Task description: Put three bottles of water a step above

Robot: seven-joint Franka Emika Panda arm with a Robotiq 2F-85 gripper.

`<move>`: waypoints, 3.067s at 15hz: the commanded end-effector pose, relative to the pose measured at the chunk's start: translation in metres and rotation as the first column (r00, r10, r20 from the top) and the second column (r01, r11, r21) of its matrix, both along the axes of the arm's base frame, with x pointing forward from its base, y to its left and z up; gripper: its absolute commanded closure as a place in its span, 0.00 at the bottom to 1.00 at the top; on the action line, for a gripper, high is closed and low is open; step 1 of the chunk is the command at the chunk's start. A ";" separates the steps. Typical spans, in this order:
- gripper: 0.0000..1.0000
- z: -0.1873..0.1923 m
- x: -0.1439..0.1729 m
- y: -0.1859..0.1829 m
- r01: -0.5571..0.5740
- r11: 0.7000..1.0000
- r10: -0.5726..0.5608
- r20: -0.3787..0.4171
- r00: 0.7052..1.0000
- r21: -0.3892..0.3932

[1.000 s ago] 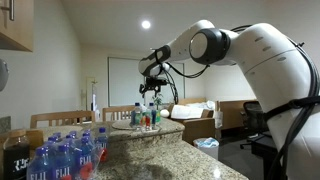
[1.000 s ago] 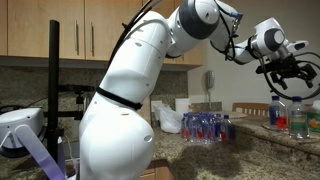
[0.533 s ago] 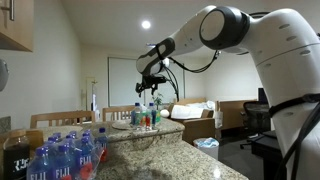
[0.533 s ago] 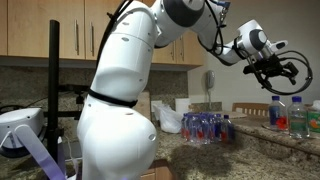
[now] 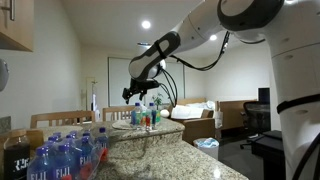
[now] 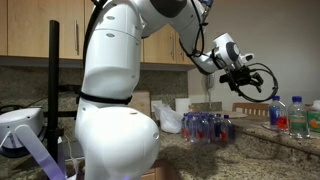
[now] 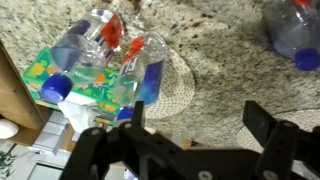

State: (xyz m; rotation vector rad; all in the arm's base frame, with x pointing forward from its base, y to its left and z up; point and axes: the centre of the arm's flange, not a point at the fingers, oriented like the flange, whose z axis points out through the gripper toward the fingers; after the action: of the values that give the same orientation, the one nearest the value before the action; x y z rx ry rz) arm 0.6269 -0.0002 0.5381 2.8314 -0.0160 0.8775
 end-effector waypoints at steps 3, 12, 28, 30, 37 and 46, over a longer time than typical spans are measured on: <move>0.00 -0.010 -0.008 0.013 -0.022 1.000 0.022 -0.007 1.000 0.006; 0.00 -0.033 0.019 0.008 -0.047 0.999 0.047 -0.051 0.998 -0.012; 0.00 -0.027 0.125 0.191 -0.181 0.982 0.159 -0.310 0.937 -0.044; 0.00 -0.028 0.133 0.175 -0.132 0.990 0.111 -0.336 0.935 -0.039; 0.00 -0.073 0.166 0.150 -0.092 0.995 0.093 -0.435 0.896 0.024; 0.25 -0.108 0.167 0.147 -0.079 0.995 0.102 -0.475 0.874 0.069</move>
State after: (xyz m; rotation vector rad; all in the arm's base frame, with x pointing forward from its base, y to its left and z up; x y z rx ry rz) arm 0.7753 0.1491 0.4193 3.0039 0.1483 0.2051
